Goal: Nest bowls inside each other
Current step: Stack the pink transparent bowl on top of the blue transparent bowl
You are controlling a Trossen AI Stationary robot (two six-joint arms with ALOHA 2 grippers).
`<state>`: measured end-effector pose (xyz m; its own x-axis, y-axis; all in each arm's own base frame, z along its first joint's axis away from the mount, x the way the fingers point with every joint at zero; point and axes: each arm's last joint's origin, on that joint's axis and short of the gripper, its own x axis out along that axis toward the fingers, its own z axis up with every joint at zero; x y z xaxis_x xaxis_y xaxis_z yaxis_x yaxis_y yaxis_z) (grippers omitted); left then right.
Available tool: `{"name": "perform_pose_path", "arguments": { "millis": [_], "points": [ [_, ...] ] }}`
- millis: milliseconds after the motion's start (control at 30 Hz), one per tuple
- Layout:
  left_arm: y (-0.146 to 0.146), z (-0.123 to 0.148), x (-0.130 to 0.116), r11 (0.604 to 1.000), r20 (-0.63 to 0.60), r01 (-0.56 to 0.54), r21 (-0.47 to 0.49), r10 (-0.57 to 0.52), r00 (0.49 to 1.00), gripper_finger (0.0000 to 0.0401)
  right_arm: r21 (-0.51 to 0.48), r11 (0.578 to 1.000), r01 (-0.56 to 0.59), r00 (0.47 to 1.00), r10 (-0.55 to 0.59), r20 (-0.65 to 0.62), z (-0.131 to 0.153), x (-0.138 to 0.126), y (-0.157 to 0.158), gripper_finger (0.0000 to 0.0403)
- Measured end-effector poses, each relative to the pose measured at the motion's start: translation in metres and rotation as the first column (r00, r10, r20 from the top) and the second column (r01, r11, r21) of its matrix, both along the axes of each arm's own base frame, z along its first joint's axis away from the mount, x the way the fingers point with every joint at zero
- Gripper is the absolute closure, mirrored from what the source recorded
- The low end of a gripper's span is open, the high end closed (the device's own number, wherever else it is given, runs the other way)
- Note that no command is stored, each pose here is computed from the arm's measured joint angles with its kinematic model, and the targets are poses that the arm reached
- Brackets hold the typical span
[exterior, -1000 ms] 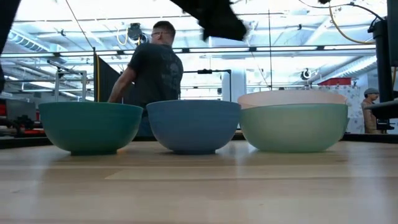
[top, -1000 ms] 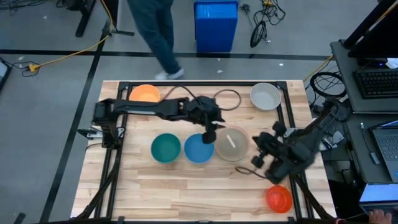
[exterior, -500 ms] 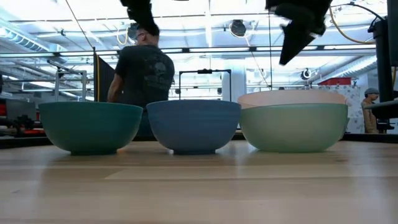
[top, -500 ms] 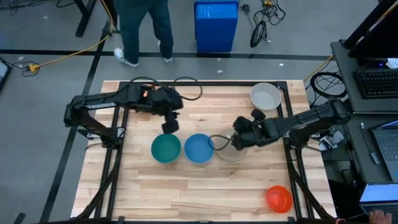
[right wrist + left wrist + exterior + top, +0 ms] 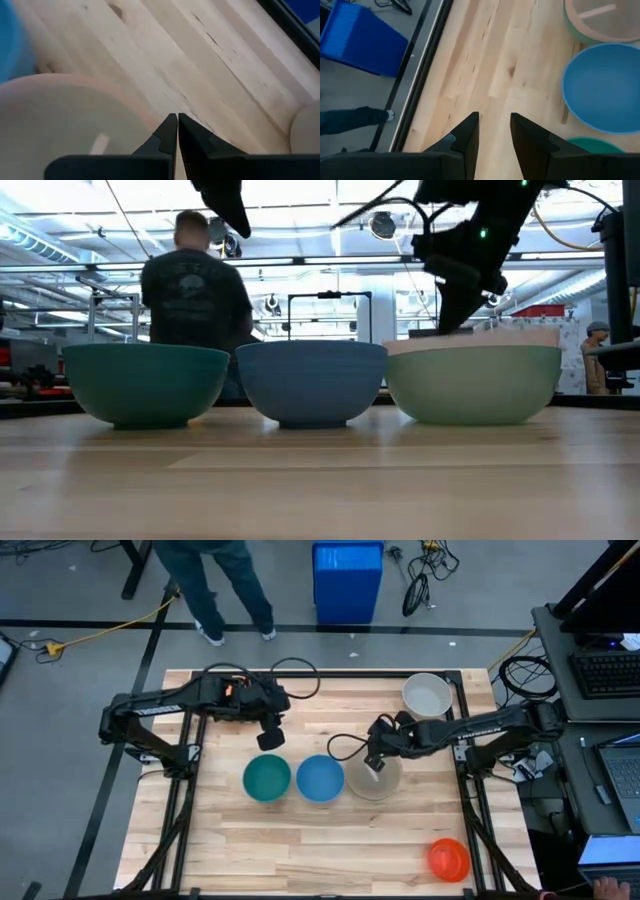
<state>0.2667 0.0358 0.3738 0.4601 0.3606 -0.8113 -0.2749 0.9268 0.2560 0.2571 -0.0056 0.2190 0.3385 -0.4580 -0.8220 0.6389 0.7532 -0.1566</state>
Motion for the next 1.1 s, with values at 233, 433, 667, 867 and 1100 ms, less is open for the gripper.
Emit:
{"name": "perform_pose_path", "arguments": {
  "millis": [233,433,667,867,1100],
  "points": [
    [0.000,-0.012,-0.002,0.999,-0.045,-0.043,-0.028,0.042,0.998,0.0302,0.001,0.998,-0.064,0.996,0.064,0.063,0.024,0.004,0.004,0.0403],
    [0.000,-0.032,-0.003,0.997,-0.109,-0.071,-0.029,0.067,0.992,0.0302,0.038,0.995,-0.090,0.993,0.087,0.075,0.031,0.004,0.012,0.0403],
    [0.008,-0.074,-0.006,0.992,-0.204,-0.125,-0.034,0.115,0.972,0.0302,0.076,0.996,-0.046,0.999,0.045,0.019,0.006,-0.003,0.011,0.0403],
    [0.019,-0.092,-0.011,0.979,-0.238,-0.204,-0.018,0.194,0.952,0.0302,0.082,0.996,-0.034,0.999,0.034,0.009,-0.003,-0.006,0.011,0.0403],
    [0.033,-0.092,-0.011,0.974,-0.206,-0.228,-0.010,0.221,0.953,0.0302,0.079,0.996,-0.040,0.999,0.038,0.030,-0.003,-0.004,0.010,0.0403]
  ]
}}
